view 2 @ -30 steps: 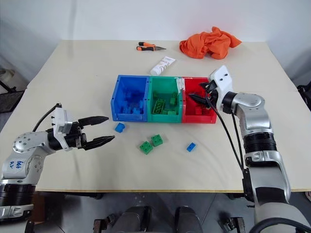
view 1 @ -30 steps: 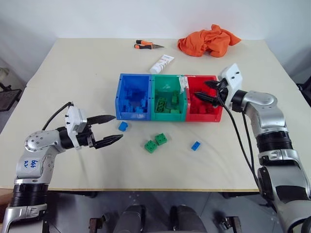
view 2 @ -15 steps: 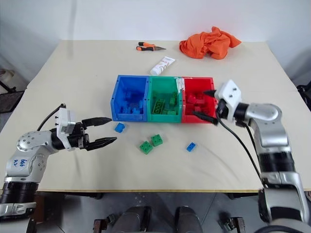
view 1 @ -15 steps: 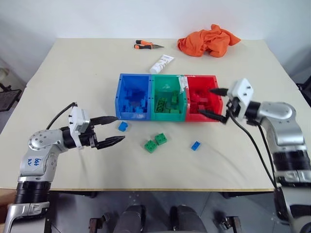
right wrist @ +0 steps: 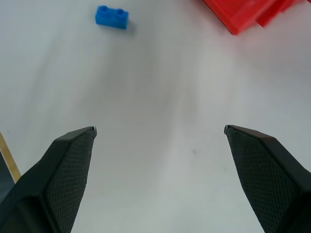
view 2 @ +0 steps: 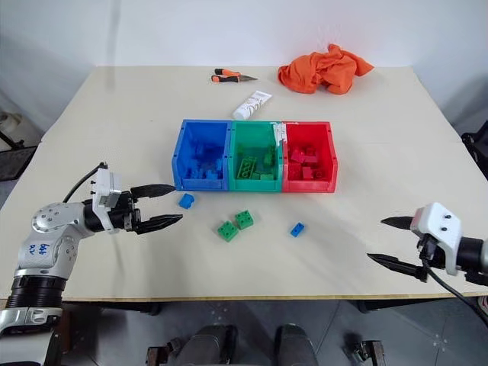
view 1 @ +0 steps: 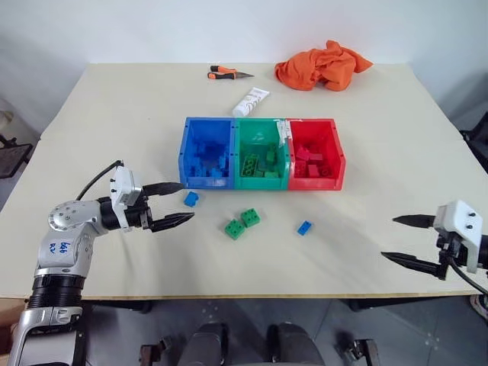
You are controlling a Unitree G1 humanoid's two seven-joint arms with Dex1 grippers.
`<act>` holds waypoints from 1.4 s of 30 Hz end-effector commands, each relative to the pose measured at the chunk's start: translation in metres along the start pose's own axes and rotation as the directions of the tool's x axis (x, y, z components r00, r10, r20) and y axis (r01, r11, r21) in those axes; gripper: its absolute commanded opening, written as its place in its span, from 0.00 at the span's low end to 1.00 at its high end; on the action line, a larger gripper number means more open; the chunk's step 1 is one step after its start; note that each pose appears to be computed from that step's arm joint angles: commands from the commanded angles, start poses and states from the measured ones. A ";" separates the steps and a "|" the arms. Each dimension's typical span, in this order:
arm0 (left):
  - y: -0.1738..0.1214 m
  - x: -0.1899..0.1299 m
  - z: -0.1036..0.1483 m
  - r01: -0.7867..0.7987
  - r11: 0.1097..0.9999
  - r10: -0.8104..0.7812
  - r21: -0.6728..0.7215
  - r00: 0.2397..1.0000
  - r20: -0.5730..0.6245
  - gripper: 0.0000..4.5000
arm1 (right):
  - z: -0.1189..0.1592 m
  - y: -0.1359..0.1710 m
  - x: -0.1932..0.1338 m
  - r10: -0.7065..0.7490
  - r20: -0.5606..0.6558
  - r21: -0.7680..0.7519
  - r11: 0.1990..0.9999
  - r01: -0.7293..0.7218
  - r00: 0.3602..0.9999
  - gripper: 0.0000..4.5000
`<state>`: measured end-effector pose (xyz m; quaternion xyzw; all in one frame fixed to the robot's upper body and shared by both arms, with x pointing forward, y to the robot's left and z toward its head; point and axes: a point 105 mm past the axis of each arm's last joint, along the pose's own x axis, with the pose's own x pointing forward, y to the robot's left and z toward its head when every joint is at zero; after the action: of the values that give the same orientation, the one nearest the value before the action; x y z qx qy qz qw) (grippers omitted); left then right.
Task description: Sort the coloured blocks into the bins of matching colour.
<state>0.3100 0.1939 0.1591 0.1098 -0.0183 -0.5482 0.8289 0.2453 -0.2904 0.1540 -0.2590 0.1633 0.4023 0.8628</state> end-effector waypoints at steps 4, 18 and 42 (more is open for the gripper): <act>-0.002 -0.009 0.010 -0.015 0.999 0.015 0.051 1.000 0.012 0.88 | 0.030 0.006 0.024 0.075 0.037 -0.097 0.993 -0.071 0.997 0.98; -0.033 -0.021 0.014 -0.096 0.995 0.095 0.024 0.995 0.041 0.88 | 0.062 0.024 0.129 0.404 0.049 -0.254 0.890 -0.380 0.913 0.98; -0.037 -0.027 0.015 -0.166 0.986 0.165 0.024 0.985 0.043 0.88 | 0.060 0.009 0.153 0.418 0.073 -0.238 0.889 -0.391 0.906 0.29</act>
<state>0.2639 0.2033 0.1600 0.1004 -0.0311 -0.4767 0.8727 0.3354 -0.1578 0.1131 -0.2832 0.1331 0.6171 0.7220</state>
